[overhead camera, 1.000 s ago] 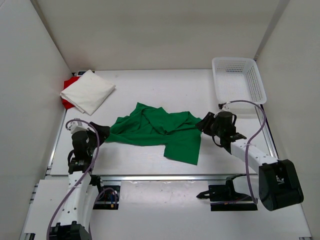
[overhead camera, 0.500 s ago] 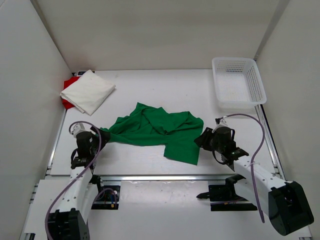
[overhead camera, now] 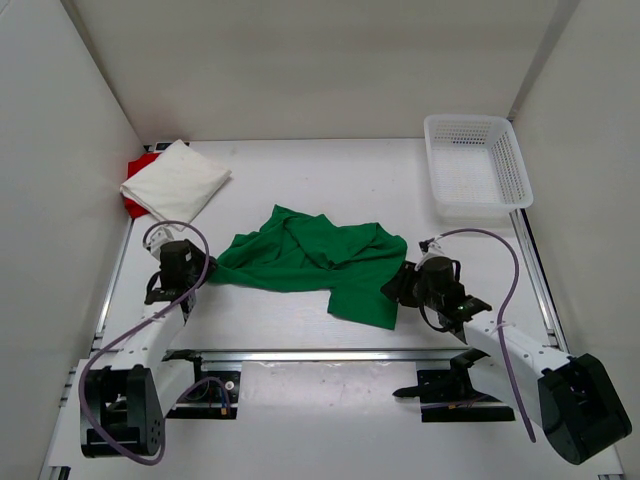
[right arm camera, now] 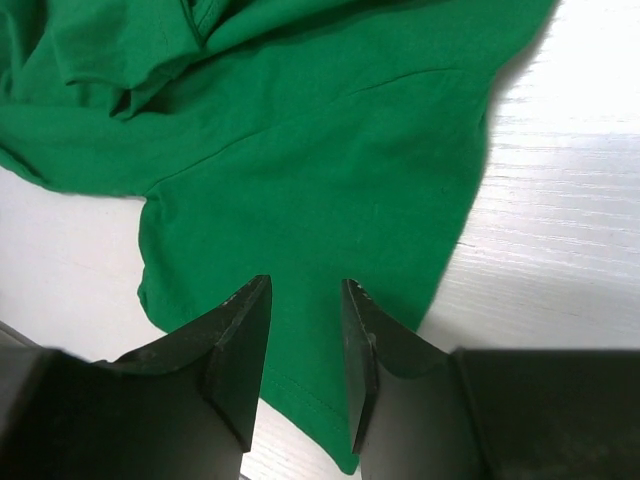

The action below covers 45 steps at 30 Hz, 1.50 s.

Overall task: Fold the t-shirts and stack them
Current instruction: Flatten out the tshirt

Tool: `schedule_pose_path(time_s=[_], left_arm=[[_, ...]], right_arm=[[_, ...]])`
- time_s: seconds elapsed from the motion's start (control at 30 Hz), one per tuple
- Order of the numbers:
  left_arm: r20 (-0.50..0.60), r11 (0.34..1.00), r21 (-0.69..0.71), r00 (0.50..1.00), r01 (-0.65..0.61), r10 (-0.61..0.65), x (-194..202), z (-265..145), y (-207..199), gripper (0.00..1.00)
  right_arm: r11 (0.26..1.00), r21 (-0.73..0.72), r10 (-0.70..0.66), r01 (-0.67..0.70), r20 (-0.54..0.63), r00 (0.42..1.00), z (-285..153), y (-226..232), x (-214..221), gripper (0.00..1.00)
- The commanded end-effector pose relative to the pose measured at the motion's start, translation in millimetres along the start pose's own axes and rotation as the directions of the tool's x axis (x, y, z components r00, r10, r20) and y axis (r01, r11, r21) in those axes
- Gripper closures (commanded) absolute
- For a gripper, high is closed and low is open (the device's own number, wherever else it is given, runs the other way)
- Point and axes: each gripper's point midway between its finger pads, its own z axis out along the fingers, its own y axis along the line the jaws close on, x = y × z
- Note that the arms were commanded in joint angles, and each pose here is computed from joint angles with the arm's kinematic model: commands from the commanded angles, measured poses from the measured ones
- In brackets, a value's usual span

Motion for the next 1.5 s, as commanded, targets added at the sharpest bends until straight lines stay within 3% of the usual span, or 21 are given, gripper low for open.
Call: schedule_pose_path(time_s=[0.0, 0.2, 0.27, 0.33, 0.5, 0.63, 0.8, 0.9, 1.0, 1.07, 1.23, 1.47], left_arm=[[0.086, 1.0, -0.013, 0.996, 0.012, -0.011, -30.5, 4.1, -5.5, 0.44], [0.051, 0.998, -0.059, 0.998, -0.021, 0.024, -31.9, 18.2, -7.2, 0.55], [0.04, 0.997, -0.069, 0.998, -0.036, 0.039, -30.5, 20.7, -8.7, 0.54], [0.042, 0.997, -0.071, 0.998, -0.035, 0.038, -30.4, 22.7, -10.0, 0.46], [0.024, 0.993, -0.105, 0.998, -0.06, 0.063, -31.5, 29.6, -7.4, 0.48], [0.027, 0.987, -0.142, 0.996, -0.077, 0.082, -36.6, 36.2, -4.9, 0.55], [-0.005, 0.981, -0.17, 0.995, -0.098, 0.099, -30.1, 40.4, 2.5, 0.75], [-0.008, 0.978, -0.177, 0.994, -0.113, 0.113, -26.9, 40.9, 5.7, 0.66], [0.0, 0.979, -0.183, 0.995, -0.094, 0.095, -27.4, 41.1, 6.6, 0.43], [0.007, 0.982, -0.168, 0.996, -0.086, 0.089, -29.0, 41.5, 2.5, 0.39], [-0.011, 0.982, -0.142, 0.992, -0.123, 0.123, -22.7, 43.2, -11.0, 0.53], [-0.03, 0.978, -0.168, 0.992, -0.127, 0.124, -17.3, 41.9, -1.2, 0.89]], right_arm=[[0.999, -0.045, -0.013, 0.015, 0.037, 0.999, 1.7, 13.8, -12.1, 0.68], [0.998, -0.058, -0.027, 0.029, 0.033, 0.999, 1.4, 15.5, -9.7, 0.67], [0.998, -0.063, -0.026, 0.029, 0.043, 0.999, -0.1, 16.8, -12.7, 0.66], [0.997, -0.065, -0.027, 0.03, 0.055, 0.998, -1.7, 17.4, -15.5, 0.67], [0.996, -0.079, -0.035, 0.039, 0.06, 0.998, -3.4, 20.4, -17.7, 0.66], [0.995, -0.087, -0.043, 0.049, 0.068, 0.997, -4.4, 23.8, -17.9, 0.66], [0.993, -0.111, -0.04, 0.047, 0.064, 0.997, -6.0, 30.0, -16.6, 0.66], [0.992, -0.117, -0.039, 0.049, 0.083, 0.996, -7.7, 33.2, -22.1, 0.65], [0.99, -0.128, -0.049, 0.059, 0.076, 0.996, -7.7, 36.4, -21.1, 0.65], [0.991, -0.121, -0.048, 0.054, 0.051, 0.998, -5.0, 33.1, -13.4, 0.65], [0.989, -0.14, -0.045, 0.05, 0.043, 0.998, -4.7, 37.8, -10.3, 0.65], [0.987, -0.152, -0.047, 0.057, 0.069, 0.997, -8.5, 41.2, -18.1, 0.64]])
